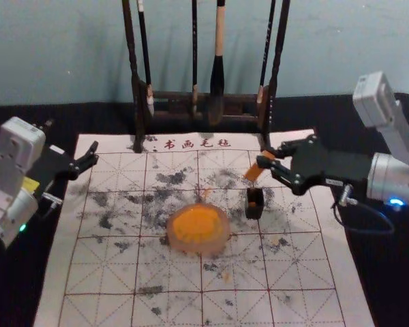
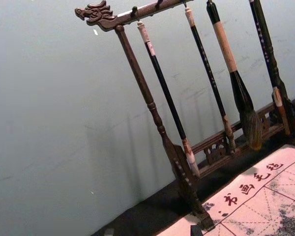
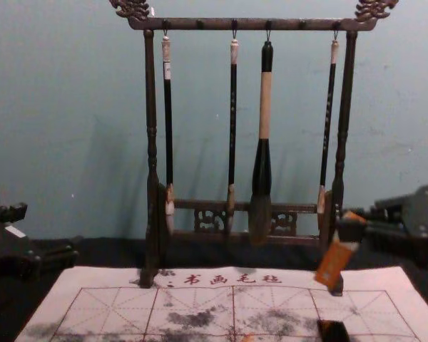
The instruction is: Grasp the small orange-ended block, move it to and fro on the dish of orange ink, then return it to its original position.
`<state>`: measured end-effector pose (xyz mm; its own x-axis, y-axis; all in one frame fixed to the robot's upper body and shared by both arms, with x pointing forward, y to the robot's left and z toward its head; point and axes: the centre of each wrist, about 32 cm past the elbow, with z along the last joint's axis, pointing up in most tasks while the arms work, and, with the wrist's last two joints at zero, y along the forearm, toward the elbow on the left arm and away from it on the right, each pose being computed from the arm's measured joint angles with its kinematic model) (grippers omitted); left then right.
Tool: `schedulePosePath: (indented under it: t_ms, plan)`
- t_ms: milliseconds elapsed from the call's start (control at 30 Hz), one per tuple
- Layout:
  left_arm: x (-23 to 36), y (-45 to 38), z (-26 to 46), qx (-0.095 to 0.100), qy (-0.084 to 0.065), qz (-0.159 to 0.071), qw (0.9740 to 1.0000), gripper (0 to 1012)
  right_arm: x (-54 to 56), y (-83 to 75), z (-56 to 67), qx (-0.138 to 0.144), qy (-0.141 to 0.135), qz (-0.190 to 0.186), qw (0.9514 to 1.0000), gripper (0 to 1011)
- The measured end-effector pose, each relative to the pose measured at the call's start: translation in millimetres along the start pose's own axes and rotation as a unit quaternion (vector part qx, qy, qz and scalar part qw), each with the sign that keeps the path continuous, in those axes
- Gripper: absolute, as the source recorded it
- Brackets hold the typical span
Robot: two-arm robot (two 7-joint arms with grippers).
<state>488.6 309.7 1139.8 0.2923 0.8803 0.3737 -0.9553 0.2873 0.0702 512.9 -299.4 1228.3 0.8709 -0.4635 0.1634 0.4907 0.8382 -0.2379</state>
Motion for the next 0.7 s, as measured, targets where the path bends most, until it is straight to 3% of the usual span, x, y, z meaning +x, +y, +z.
schedulePosePath:
  t_ms: [300, 700]
  plan:
    - [0.0, 0.0, 0.0, 0.0, 0.0, 0.0, 1.0, 1001, -4.6, -5.6, -11.8, -0.031, 0.004, -0.005, 0.9995, 144]
    - [0.0, 0.0, 0.0, 0.0, 0.0, 0.0, 1.0, 1001, -9.1, 2.4, -20.2, -0.048, 0.009, -0.02, 0.9986, 143]
